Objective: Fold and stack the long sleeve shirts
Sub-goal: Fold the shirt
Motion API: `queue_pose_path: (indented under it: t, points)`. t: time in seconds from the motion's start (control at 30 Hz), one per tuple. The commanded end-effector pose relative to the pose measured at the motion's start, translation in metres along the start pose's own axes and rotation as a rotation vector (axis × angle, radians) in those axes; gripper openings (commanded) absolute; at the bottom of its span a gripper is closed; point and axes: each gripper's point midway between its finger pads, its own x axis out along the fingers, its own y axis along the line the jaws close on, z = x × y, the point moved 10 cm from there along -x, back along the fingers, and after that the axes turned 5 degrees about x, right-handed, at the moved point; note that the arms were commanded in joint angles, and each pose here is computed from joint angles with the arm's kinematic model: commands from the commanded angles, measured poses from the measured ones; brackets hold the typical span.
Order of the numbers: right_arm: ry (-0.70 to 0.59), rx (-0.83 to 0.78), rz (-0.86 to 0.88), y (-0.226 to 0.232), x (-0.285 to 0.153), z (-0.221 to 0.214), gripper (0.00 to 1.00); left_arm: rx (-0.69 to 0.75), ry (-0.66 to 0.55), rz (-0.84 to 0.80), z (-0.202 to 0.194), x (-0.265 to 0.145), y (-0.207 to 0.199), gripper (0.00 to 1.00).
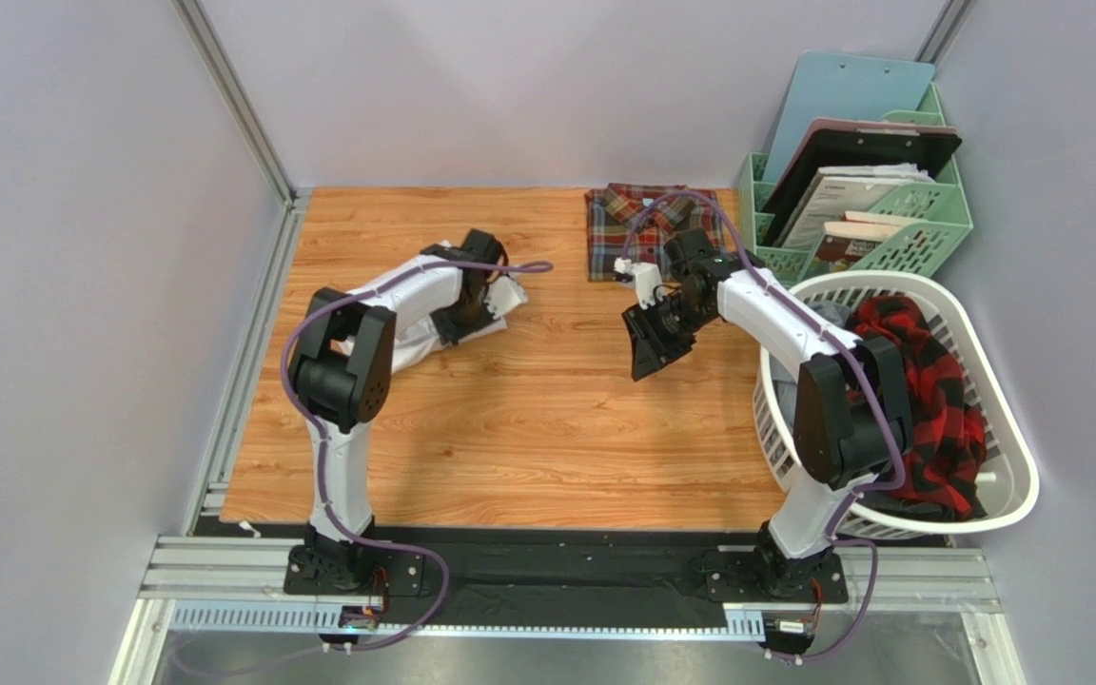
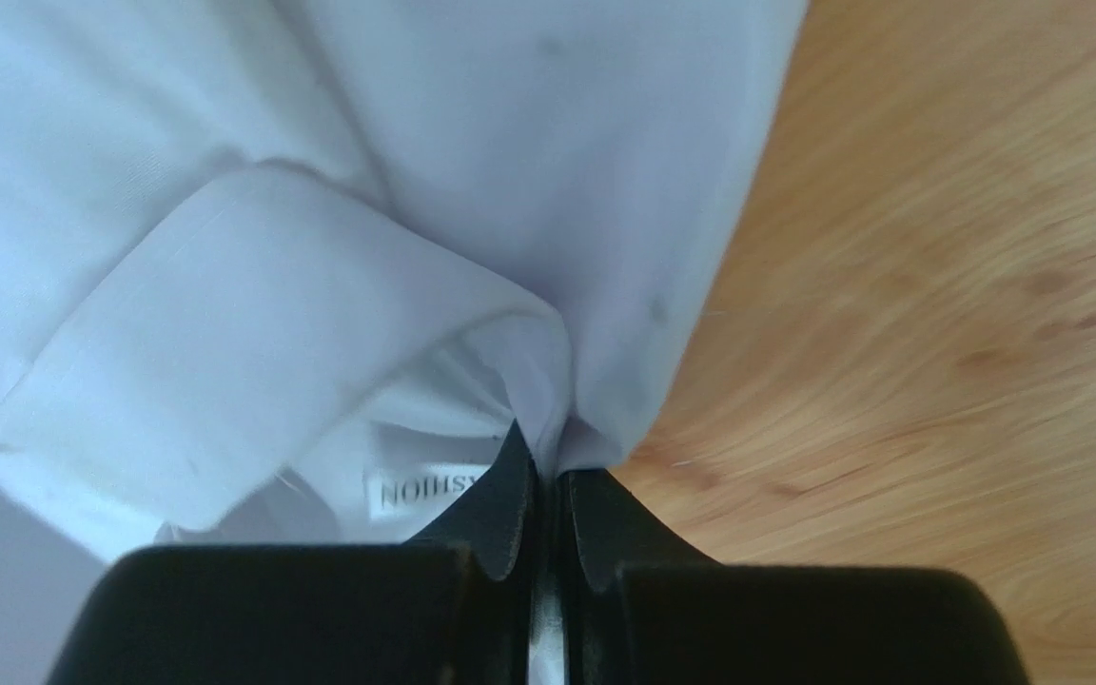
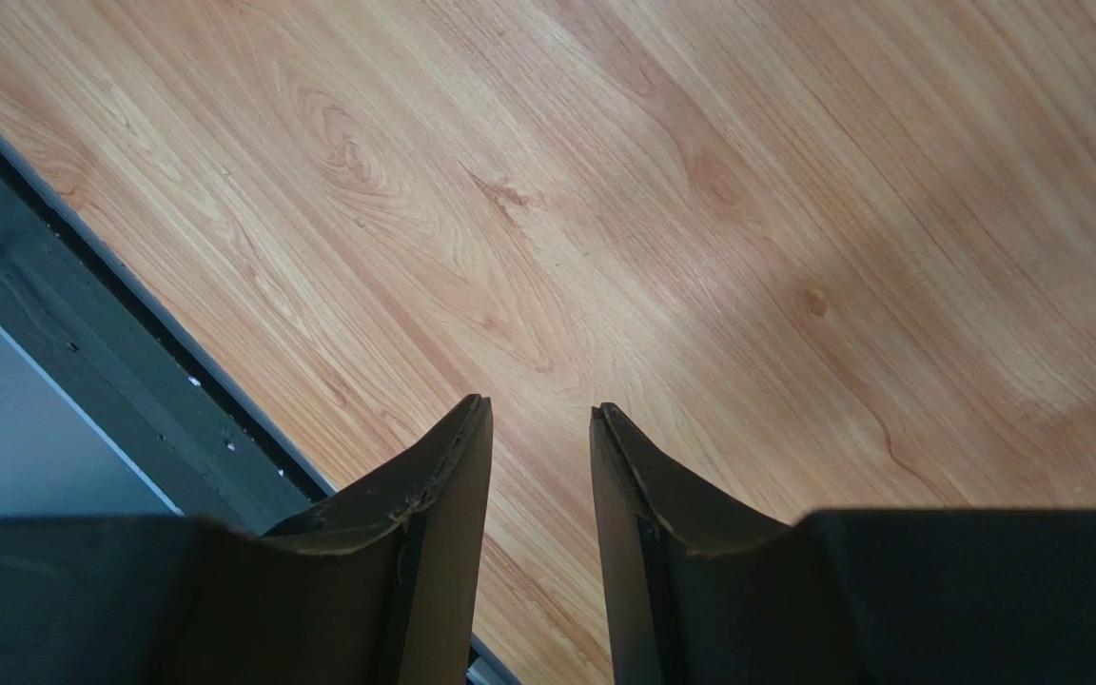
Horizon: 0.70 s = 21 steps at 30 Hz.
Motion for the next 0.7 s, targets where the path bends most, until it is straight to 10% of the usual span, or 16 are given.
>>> queue_pose_path:
  t: [0.0, 0.17, 0.4, 0.67]
  points:
    - [-0.063, -0.045, -0.025, 0.003, -0.019, -0.002, 0.37, -0.137, -0.072, 0.057, 0.02, -0.001, -0.023, 0.0]
    - [-0.069, -0.039, -0.027, 0.002, -0.024, -0.01, 0.37, -0.133, -0.096, -0.049, 0.042, -0.015, -0.068, 0.01]
    - [-0.074, -0.025, -0.032, 0.0, -0.033, -0.018, 0.38, -0.117, -0.235, -0.408, 0.087, -0.076, -0.106, 0.48]
    - [-0.114, -0.014, 0.011, 0.011, -0.043, -0.03, 0.39, 0.034, -0.416, -0.431, 0.043, -0.16, -0.055, 0.47]
